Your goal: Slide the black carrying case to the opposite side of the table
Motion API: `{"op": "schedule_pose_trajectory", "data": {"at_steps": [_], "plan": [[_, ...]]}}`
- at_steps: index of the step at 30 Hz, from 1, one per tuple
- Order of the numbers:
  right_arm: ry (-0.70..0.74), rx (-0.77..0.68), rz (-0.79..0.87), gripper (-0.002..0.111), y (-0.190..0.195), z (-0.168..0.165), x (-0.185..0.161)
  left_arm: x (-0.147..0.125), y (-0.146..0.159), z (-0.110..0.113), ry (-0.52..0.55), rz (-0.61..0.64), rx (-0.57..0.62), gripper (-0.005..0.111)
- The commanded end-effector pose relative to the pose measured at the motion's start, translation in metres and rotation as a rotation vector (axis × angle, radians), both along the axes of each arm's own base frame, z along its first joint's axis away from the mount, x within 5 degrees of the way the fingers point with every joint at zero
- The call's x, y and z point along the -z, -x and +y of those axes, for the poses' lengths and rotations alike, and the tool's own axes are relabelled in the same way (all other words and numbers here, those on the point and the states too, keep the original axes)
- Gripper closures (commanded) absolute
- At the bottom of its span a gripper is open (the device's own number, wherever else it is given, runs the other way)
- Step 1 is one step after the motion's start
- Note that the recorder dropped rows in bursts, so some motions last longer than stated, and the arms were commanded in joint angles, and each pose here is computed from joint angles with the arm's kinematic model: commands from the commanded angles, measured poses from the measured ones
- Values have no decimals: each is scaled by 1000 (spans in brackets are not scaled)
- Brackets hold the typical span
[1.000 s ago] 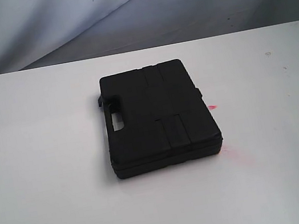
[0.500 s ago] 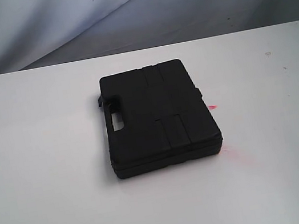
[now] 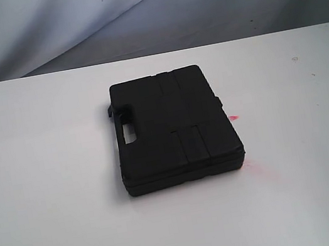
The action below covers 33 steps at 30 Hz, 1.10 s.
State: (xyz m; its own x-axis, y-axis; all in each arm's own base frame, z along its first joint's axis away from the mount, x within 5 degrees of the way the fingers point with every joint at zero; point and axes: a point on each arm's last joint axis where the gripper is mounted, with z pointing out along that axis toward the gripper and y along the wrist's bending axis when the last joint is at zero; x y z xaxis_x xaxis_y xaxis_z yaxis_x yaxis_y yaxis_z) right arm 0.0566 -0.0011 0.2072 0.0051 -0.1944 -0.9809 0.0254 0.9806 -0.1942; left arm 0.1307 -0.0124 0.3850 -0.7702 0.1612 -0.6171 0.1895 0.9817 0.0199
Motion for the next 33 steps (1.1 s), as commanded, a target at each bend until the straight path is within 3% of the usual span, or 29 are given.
{"op": "schedule_pose_trajectory", "data": {"at_steps": [1,10,17,21,33], "plan": [[1,0,1,108,0,0,1,11,-23,-1,18,95,-20,107],[1,0,1,108,0,0,1,39,-67,-8,68,257,-12,107],[1,0,1,108,0,0,1,37,-120,-20,190,317,-71,107],[1,0,1,108,0,0,1,58,-143,-51,110,301,-32,107],[1,0,1,108,0,0,1,107,-184,-130,91,372,23,107]]}}
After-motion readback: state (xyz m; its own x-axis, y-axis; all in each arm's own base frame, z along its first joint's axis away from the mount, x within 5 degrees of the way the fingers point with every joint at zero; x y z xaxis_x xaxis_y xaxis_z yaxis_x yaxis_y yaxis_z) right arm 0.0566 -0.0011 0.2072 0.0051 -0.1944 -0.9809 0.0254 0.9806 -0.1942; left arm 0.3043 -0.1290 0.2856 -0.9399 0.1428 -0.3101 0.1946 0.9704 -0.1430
